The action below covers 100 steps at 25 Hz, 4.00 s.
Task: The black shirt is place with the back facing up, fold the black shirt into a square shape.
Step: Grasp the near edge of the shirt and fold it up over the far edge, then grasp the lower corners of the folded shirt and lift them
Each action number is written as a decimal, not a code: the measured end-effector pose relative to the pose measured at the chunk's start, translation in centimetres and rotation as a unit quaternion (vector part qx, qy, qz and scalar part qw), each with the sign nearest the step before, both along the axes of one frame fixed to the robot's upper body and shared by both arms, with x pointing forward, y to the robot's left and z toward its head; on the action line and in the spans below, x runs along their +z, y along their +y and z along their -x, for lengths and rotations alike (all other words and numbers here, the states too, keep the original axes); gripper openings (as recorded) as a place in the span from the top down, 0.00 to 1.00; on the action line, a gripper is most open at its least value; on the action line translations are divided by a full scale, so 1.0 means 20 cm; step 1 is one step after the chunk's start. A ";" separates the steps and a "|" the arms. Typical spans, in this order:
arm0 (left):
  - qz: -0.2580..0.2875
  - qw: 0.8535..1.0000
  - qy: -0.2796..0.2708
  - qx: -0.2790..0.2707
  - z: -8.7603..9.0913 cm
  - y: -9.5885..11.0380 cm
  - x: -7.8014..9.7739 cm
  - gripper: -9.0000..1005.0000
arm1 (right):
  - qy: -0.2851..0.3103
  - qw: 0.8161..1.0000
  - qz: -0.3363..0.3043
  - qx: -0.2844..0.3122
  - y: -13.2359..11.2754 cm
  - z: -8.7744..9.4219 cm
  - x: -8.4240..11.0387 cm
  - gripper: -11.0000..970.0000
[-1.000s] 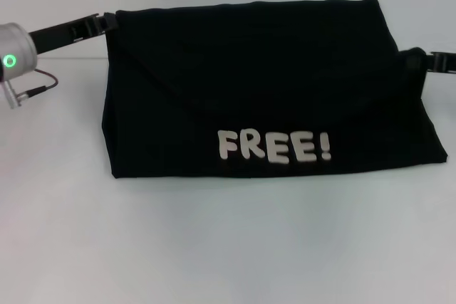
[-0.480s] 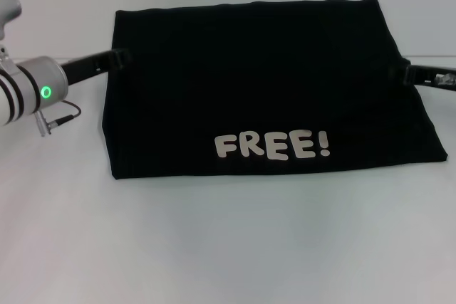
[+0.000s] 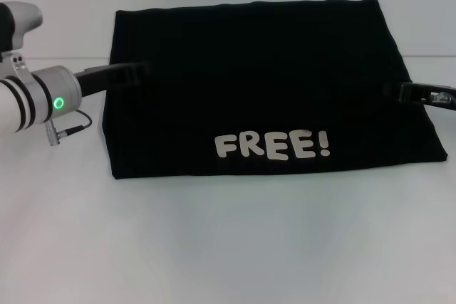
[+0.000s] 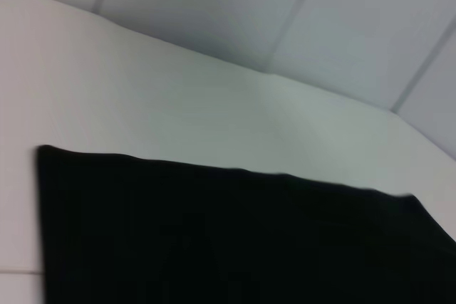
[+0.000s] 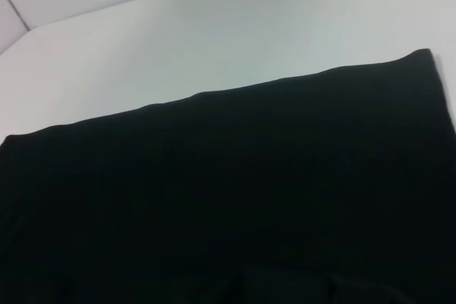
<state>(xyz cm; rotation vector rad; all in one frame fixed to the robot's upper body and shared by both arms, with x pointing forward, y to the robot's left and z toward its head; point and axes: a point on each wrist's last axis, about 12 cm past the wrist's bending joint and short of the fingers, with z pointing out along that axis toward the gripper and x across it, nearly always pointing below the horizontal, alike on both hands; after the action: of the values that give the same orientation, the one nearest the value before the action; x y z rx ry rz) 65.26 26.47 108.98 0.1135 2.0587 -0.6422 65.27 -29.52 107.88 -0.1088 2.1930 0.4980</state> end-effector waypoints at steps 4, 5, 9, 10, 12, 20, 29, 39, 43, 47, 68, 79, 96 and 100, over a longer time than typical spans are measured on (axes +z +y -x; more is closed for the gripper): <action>-0.015 1.000 -0.004 -0.024 0.00 -0.02 0.01 0.81 | 0.002 1.000 -0.002 0.009 -0.01 0.02 -0.01 0.91; -0.019 0.999 -0.005 -0.030 0.00 -0.02 0.02 0.80 | 0.003 1.000 -0.003 0.010 -0.01 0.02 -0.01 0.91; -0.015 0.998 -0.010 -0.055 0.01 0.00 0.07 0.71 | 0.003 1.000 -0.013 0.016 -0.05 0.06 -0.01 0.66; -0.014 0.998 -0.012 -0.061 0.02 0.00 0.08 0.67 | 0.002 1.000 -0.015 0.018 -0.06 0.06 0.00 0.61; -0.009 0.997 -0.009 -0.079 0.04 0.02 0.12 0.58 | 0.002 1.000 -0.021 0.023 -0.09 0.09 0.00 0.52; -0.010 0.994 -0.037 -0.100 0.13 0.11 0.21 0.35 | -0.007 0.999 -0.037 0.021 -0.24 0.18 0.04 0.21; 0.006 0.989 -0.062 -0.133 0.28 0.20 0.26 0.15 | -0.061 0.992 -0.100 0.039 -0.39 0.29 0.19 0.18; -0.051 0.989 0.000 -0.141 0.43 0.26 0.05 0.15 | -0.041 0.987 -0.137 0.077 -0.42 0.34 0.23 0.18; -0.079 0.986 0.013 -0.149 0.45 0.25 -0.01 0.15 | -0.039 0.986 -0.142 0.075 -0.40 0.33 0.24 0.19; -0.111 0.983 0.025 -0.141 0.43 0.23 -0.07 0.16 | -0.040 0.986 -0.142 0.072 -0.39 0.31 0.24 0.19; -0.164 0.970 0.049 -0.172 0.40 0.14 -0.15 0.16 | -0.037 0.988 -0.142 0.055 -0.39 0.27 0.26 0.19; -0.173 0.967 0.047 -0.180 0.37 0.13 -0.12 0.23 | -0.035 0.988 -0.142 0.050 -0.40 0.28 0.25 0.19; -0.186 0.964 0.053 -0.184 0.37 0.14 -0.12 0.84 | -0.026 0.990 -0.133 0.050 -0.41 0.30 0.23 0.20; -0.187 0.962 0.049 -0.192 0.37 0.14 -0.09 0.95 | -0.007 0.992 -0.114 0.049 -0.42 0.30 0.21 0.20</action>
<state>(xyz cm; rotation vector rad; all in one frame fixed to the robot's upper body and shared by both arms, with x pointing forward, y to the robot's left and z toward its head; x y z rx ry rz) 57.92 29.25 107.17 0.7276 2.2553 -0.4860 59.36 -37.87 112.11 -0.0973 2.1073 0.7974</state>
